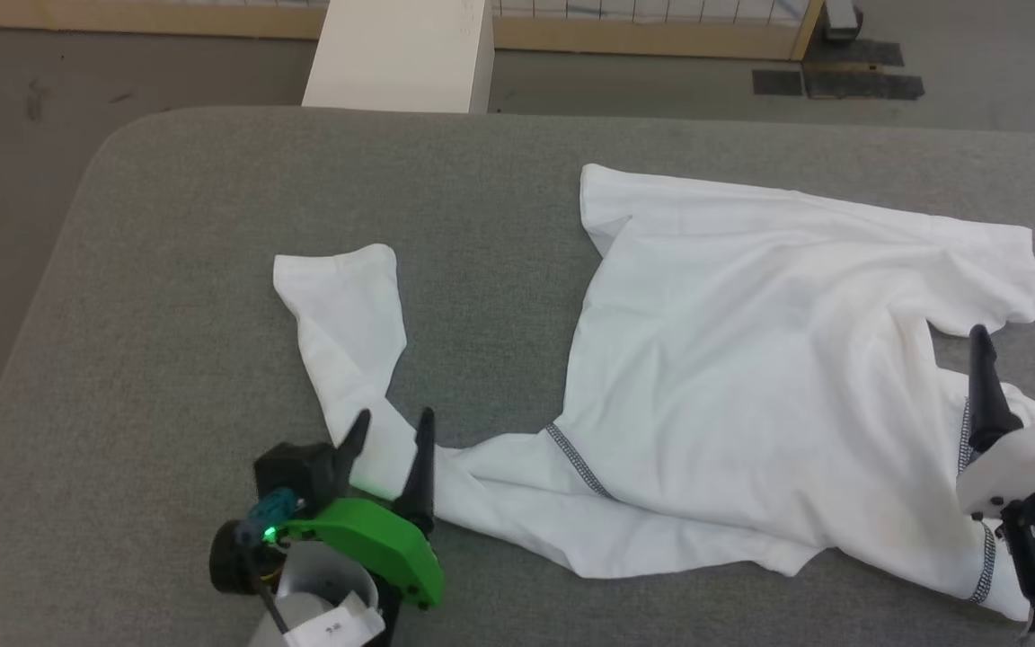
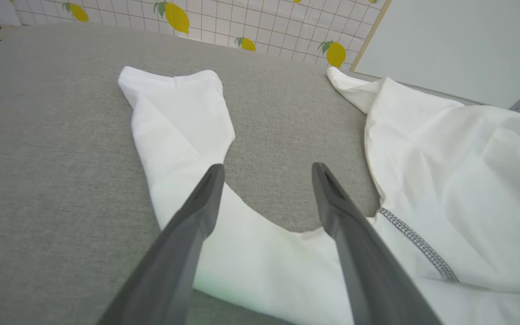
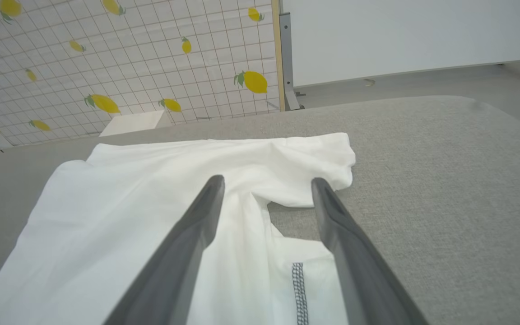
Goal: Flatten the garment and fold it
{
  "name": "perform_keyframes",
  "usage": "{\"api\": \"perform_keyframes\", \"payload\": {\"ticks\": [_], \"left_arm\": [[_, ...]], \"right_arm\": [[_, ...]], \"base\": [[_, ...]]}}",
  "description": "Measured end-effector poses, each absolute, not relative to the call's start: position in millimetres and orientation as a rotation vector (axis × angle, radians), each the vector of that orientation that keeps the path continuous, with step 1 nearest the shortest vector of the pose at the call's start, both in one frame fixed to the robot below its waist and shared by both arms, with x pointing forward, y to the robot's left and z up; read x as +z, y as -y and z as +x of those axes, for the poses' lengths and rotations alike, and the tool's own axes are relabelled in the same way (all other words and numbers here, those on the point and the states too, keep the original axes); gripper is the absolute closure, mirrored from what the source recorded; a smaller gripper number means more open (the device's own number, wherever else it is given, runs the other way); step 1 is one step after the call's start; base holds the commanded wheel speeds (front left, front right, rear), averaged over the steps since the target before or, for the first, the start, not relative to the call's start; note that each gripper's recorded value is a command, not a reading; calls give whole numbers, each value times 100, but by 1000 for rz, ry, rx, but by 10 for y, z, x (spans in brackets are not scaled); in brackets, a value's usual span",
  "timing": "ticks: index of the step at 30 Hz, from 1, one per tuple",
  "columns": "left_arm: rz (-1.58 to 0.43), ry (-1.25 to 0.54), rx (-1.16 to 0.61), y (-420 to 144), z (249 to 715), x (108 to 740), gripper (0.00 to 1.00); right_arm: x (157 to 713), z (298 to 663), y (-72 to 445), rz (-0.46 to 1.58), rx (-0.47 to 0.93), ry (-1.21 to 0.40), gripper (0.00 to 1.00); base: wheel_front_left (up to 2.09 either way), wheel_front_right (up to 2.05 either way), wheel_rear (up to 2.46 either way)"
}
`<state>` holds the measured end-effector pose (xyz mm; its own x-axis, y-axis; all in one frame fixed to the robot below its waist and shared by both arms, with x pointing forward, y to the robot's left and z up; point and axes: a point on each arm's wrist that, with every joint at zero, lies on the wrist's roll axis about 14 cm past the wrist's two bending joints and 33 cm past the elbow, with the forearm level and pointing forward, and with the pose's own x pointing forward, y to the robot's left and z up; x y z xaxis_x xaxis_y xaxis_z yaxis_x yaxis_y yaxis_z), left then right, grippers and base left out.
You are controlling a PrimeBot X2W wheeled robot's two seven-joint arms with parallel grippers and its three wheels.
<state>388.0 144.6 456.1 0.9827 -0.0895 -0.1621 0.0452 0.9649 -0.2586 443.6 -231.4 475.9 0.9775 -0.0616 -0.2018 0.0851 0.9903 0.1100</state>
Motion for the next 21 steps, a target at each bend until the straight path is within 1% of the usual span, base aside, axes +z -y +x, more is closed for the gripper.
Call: {"api": "perform_keyframes", "payload": {"ticks": [3, 9, 12, 16, 20, 21], "left_arm": [[-252, -274, -164, -1174, 3768, 4478, 0], [-233, -454, -285, -789, 3609, 4301, 0], [-214, -558, -296, -708, 3531, 4160, 0], [-181, -667, -257, -722, 3472, 4011, 0], [-111, -735, -215, -815, 3435, 3906, 0], [-104, -747, -209, -829, 3427, 3889, 7]], "right_arm": [[4852, 4234, 2271, 139, -67, -182, 0], [4871, 3975, 2255, 180, -61, -193, 0], [4853, 3911, 2241, 201, -56, -199, 0], [4864, 3885, 2241, 206, -56, -197, 0], [4874, 3866, 2239, 207, -55, -197, 0], [4876, 3863, 2240, 208, -55, -197, 0]], "base": [[0, 0, 0], [0, 0, 0], [0, 0, 0], [0, 0, 0], [0, 0, 0], [0, 0, 0]]}}
